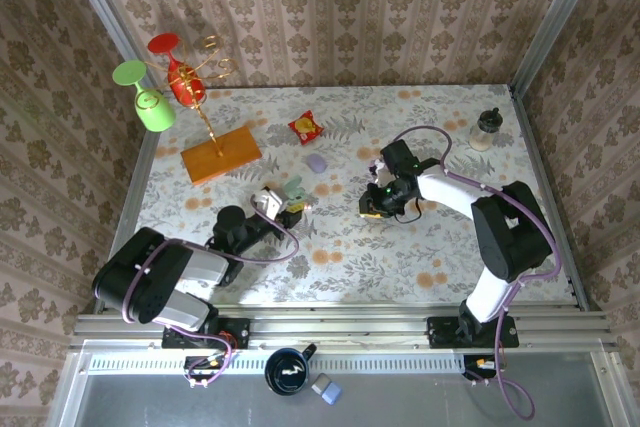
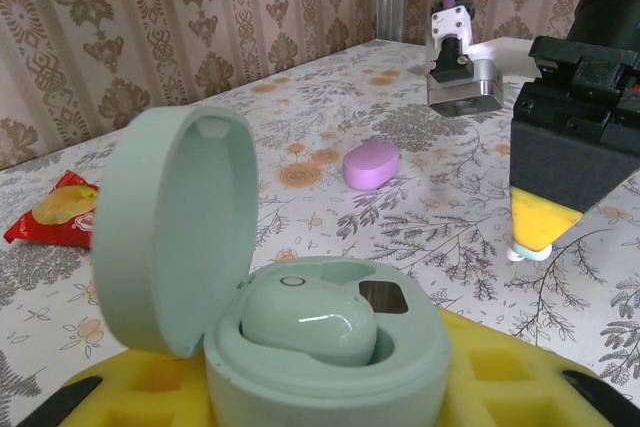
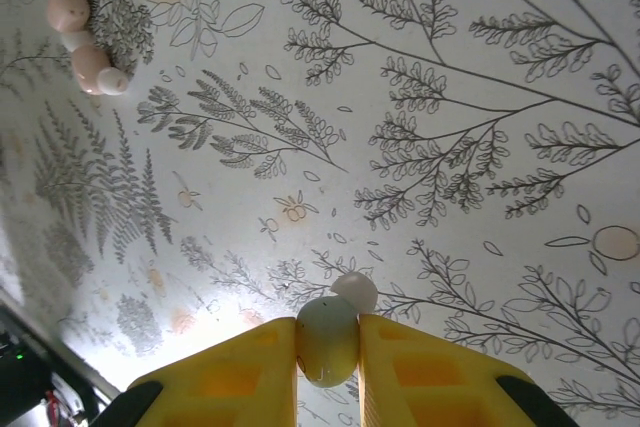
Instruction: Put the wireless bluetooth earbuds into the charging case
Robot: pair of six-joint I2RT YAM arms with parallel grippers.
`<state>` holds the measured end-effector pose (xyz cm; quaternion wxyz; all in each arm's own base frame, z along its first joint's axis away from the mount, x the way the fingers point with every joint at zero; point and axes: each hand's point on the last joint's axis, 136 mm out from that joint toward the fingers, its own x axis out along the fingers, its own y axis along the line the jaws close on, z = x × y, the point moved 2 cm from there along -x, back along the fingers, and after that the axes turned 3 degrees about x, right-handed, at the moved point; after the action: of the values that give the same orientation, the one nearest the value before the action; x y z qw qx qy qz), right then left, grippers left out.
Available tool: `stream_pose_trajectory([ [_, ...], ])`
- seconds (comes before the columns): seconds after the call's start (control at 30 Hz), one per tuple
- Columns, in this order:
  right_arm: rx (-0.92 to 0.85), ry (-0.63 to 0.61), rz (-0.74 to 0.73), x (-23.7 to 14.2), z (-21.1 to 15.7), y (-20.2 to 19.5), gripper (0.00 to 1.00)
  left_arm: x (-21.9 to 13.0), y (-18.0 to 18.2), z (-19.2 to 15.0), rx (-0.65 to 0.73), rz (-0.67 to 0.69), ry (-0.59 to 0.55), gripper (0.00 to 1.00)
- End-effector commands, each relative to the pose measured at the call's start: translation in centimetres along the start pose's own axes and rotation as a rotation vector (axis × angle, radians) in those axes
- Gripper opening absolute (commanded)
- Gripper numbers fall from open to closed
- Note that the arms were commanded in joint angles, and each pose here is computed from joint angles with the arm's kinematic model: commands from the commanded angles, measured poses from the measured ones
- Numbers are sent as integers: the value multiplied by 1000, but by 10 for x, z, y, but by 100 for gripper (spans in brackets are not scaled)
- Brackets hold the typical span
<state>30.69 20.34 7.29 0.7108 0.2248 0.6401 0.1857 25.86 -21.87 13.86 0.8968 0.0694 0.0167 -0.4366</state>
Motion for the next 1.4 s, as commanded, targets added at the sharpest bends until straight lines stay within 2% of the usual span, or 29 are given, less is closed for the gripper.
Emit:
stream_pose_trajectory([
  [0.0, 15, 2, 58, -4, 1, 5, 22, 5, -5, 9, 33, -36, -32, 27],
  [0.2, 64, 6, 1, 8, 0, -13, 22, 5, -6, 8, 37, -40, -31, 27],
  [0.4, 84, -41, -174, 7, 1, -43, 21, 6, -6, 8, 38, -42, -30, 27],
  [0.67, 98, -42, -232, 13, -8, -54, 23, 7, -9, 7, 35, -58, -29, 27],
  [0.83, 75, -31, -230, 17, -12, -42, 26, 6, -10, 8, 44, -58, -31, 27],
  [1.0, 62, -35, -192, 16, -14, -25, 35, 6, -10, 9, 42, -64, -35, 27],
  [1.17, 44, -66, -93, 8, -9, -4, 42, 6, -11, 10, 42, -66, -37, 27],
  [1.37, -88, -126, -176, -10, 9, -4, 44, 5, -11, 11, 46, -67, -40, 27],
])
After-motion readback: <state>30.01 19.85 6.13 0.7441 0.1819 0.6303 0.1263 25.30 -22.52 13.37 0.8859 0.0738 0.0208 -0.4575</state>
